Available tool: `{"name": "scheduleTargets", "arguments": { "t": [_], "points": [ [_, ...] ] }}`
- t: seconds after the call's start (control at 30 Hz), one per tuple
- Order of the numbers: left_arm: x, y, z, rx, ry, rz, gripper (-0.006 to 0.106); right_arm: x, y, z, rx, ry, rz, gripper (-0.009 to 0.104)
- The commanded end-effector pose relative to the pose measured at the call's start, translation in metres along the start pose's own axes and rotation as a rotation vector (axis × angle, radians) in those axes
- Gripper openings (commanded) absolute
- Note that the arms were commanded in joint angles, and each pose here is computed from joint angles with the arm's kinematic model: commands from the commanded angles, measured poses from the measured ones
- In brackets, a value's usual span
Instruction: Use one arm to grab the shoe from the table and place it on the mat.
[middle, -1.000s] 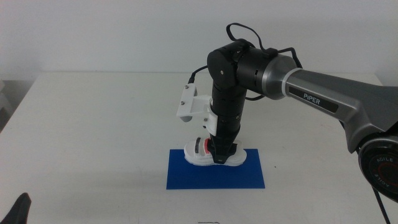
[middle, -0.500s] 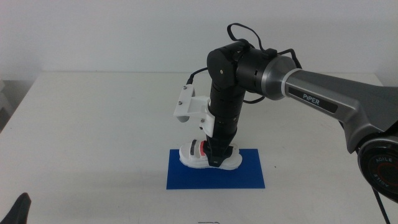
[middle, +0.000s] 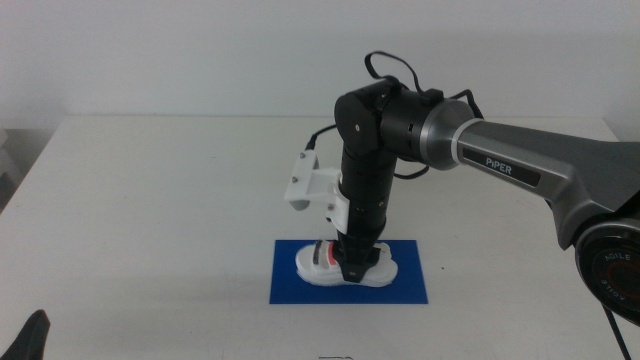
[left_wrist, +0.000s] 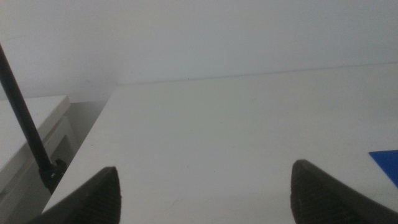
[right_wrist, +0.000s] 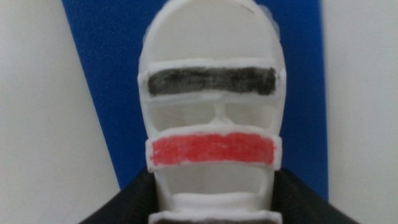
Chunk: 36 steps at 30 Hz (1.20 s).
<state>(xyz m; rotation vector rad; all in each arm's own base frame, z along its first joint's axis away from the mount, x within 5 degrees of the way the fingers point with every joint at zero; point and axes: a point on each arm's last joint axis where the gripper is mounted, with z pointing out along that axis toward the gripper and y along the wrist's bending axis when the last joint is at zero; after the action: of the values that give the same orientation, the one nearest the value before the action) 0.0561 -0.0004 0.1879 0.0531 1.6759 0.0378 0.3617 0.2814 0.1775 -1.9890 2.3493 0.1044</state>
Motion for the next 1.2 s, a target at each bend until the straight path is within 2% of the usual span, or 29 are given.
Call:
{"name": "scheduleTargets", "arguments": {
  "t": [0.0,0.17,0.33,0.6,0.7,0.87,1.17],
  "points": [
    [-0.010,0.000,-0.002,-0.001,-0.105,-0.023,0.094,0.009,0.004,-0.030,0.009,0.024,-0.011,-0.001],
    [-0.010,0.000,-0.002,-0.001,-0.105,-0.023,0.094,0.006,0.003,-0.028,0.018,-0.011,-0.005,-0.001],
    [-0.010,0.000,-0.002,-0.001,-0.105,-0.023,0.094,0.003,0.006,-0.028,-0.004,-0.040,-0.014,0.016],
    [-0.010,0.000,-0.002,-0.001,-0.105,-0.023,0.094,0.000,0.006,-0.029,-0.001,-0.070,-0.009,0.070],
    [-0.010,0.000,-0.002,-0.001,-0.105,-0.023,0.094,0.000,0.007,-0.033,0.008,-0.071,0.000,0.081],
    [-0.010,0.000,-0.002,-0.001,-0.105,-0.023,0.094,0.004,0.007,-0.062,0.074,-0.084,0.044,0.084],
    [-0.010,0.000,-0.002,-0.001,-0.105,-0.023,0.094,0.042,0.043,-0.197,0.310,-0.255,0.279,0.077]
  ]
}}
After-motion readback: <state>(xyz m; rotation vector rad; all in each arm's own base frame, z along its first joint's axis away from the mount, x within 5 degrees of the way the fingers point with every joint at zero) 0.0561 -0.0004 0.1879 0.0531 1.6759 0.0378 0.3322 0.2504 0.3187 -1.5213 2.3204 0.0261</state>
